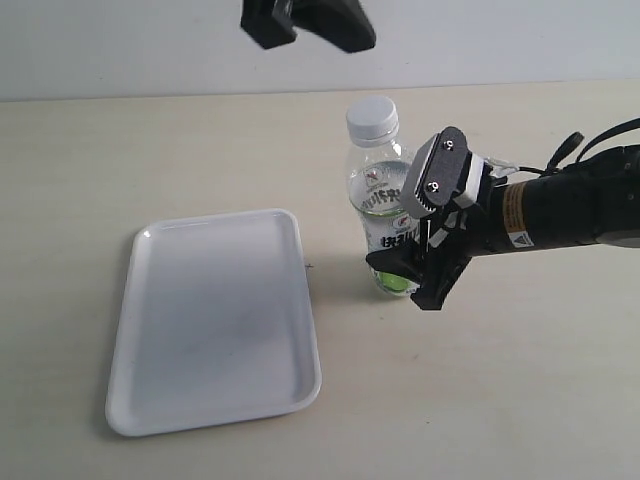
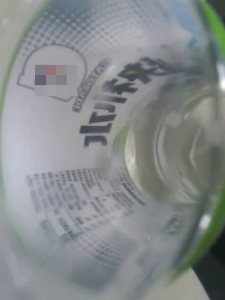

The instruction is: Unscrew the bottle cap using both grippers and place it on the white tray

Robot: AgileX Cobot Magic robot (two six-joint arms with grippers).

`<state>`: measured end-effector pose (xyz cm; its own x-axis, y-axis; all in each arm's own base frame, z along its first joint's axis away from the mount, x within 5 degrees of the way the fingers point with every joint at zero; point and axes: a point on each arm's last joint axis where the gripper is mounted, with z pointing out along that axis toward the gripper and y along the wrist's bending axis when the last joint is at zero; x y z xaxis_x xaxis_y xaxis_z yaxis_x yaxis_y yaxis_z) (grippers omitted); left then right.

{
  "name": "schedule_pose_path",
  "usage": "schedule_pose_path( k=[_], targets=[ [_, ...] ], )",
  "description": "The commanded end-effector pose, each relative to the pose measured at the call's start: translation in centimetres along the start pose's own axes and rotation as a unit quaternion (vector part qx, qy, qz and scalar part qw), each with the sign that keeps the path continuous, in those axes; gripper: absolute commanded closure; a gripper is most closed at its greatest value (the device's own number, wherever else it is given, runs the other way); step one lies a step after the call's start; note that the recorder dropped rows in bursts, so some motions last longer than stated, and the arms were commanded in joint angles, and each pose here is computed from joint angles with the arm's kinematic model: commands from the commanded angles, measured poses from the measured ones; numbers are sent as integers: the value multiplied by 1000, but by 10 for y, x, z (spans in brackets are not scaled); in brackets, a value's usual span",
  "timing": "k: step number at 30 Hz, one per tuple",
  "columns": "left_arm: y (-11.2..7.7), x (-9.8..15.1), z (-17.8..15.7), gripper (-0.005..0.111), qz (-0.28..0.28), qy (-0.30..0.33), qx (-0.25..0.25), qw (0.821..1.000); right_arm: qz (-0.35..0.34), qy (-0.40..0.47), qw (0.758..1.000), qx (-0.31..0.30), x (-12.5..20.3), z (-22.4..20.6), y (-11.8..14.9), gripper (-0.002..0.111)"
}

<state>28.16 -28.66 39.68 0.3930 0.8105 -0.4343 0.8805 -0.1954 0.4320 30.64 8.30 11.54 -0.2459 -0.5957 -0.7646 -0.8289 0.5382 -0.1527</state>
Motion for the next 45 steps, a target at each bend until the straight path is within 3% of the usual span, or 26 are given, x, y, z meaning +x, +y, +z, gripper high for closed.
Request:
schedule_pose_path(
  k=[1, 11, 19, 29, 34, 37, 42, 45],
  targets=[
    [11, 0, 20, 47, -27, -2, 8, 1000, -21, 22, 1000, 2, 3, 0, -1, 108],
    [12, 6, 26, 47, -56, 22, 5, 998, -42, 46, 998, 11, 7, -1, -3, 108],
    [1, 16, 43, 47, -86, 50, 35, 994, -54, 47, 997, 21, 7, -1, -5, 108],
    [-1, 9, 21, 47, -108, 37, 17, 993, -52, 45, 997, 22, 7, -1, -5, 108],
    [-3, 11, 28, 47, -133, 40, 25, 990, -45, 41, 998, 25, 6, -1, -5, 108],
    [-3, 14, 39, 47, -114, 48, 36, 992, -46, 35, 998, 22, 5, -1, -5, 108],
    [-4, 21, 59, 47, -30, 62, 58, 996, -49, 35, 998, 22, 5, -1, -5, 108],
    [-4, 22, 62, 47, -16, 62, 62, 996, -49, 35, 998, 22, 5, -1, -5, 108]
  ],
)
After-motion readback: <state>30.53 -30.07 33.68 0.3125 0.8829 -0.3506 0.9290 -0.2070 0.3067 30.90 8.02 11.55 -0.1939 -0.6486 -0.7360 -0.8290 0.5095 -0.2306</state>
